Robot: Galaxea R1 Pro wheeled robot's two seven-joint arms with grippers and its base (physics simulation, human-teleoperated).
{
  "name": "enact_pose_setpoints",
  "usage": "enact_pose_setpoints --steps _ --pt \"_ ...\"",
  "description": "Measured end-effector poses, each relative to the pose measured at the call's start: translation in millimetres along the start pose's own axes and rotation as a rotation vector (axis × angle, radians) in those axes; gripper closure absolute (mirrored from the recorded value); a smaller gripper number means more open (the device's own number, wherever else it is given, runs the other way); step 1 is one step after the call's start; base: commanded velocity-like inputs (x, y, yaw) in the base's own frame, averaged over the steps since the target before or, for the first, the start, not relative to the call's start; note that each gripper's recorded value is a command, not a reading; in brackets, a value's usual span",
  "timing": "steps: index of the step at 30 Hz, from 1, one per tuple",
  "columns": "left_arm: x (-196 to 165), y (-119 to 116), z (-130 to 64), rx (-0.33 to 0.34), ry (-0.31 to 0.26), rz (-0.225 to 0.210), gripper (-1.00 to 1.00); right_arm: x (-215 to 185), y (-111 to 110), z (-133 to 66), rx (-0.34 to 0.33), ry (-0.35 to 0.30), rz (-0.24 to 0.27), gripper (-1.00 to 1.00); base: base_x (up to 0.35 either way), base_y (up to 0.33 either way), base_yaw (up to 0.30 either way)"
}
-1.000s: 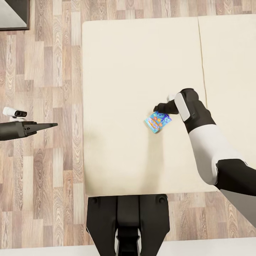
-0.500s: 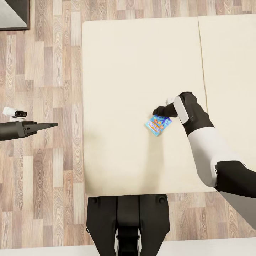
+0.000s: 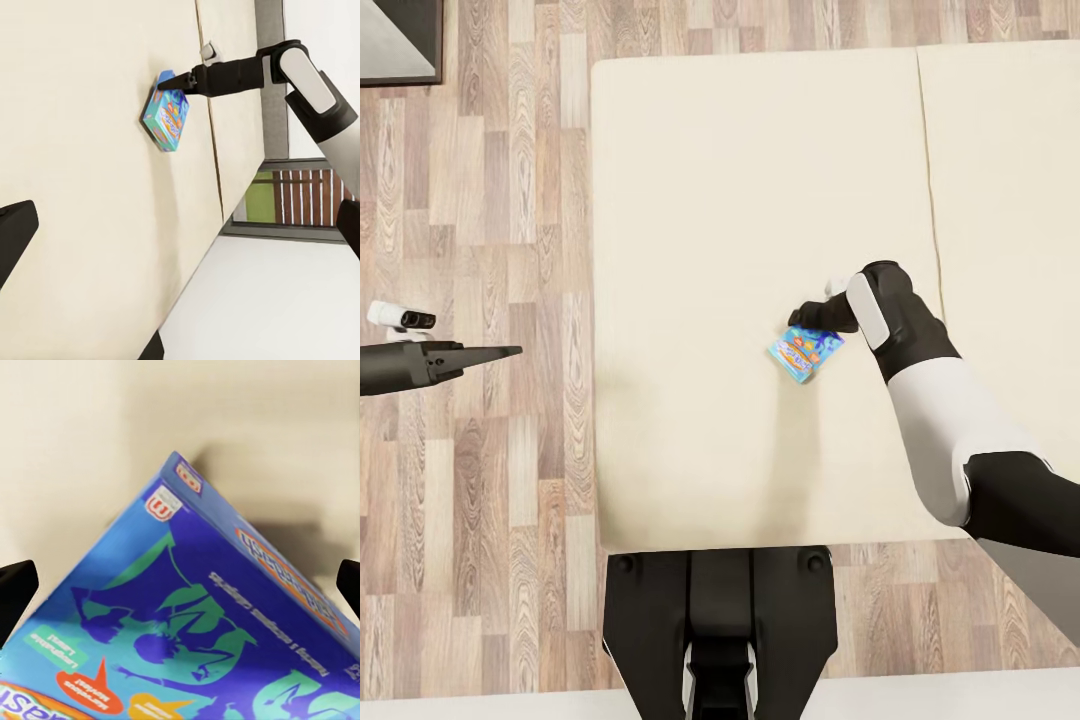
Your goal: Put all the toys in the child's room - the three board games (two on the bed and one on the table), the two jigsaw puzzles on the table, and the tennis ball on the table - inside the toy box on the table in the child's room.
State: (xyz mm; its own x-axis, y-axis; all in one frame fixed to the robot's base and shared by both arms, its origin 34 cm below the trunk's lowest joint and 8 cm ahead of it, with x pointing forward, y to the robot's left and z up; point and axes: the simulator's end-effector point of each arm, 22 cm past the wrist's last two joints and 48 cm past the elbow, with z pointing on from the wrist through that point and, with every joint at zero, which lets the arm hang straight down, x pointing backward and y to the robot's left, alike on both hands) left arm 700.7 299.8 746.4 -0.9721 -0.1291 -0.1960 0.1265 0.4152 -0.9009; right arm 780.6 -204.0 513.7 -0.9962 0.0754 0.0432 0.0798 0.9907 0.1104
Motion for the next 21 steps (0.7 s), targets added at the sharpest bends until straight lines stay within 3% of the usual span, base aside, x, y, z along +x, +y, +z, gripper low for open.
enact_pose_setpoints --steps 7,21 --pt "-3 0 -3.1 -0.002 -0.012 0.002 -1.00 0 16 -0.5 -0.070 0.002 0.020 -1.00 0.000 0.000 0.000" --pt "-4 0 -4.0 -0.003 -0.016 0.003 -1.00 2 24 -0.2 -0.111 0.010 0.041 -1.00 0.000 0.000 0.000"
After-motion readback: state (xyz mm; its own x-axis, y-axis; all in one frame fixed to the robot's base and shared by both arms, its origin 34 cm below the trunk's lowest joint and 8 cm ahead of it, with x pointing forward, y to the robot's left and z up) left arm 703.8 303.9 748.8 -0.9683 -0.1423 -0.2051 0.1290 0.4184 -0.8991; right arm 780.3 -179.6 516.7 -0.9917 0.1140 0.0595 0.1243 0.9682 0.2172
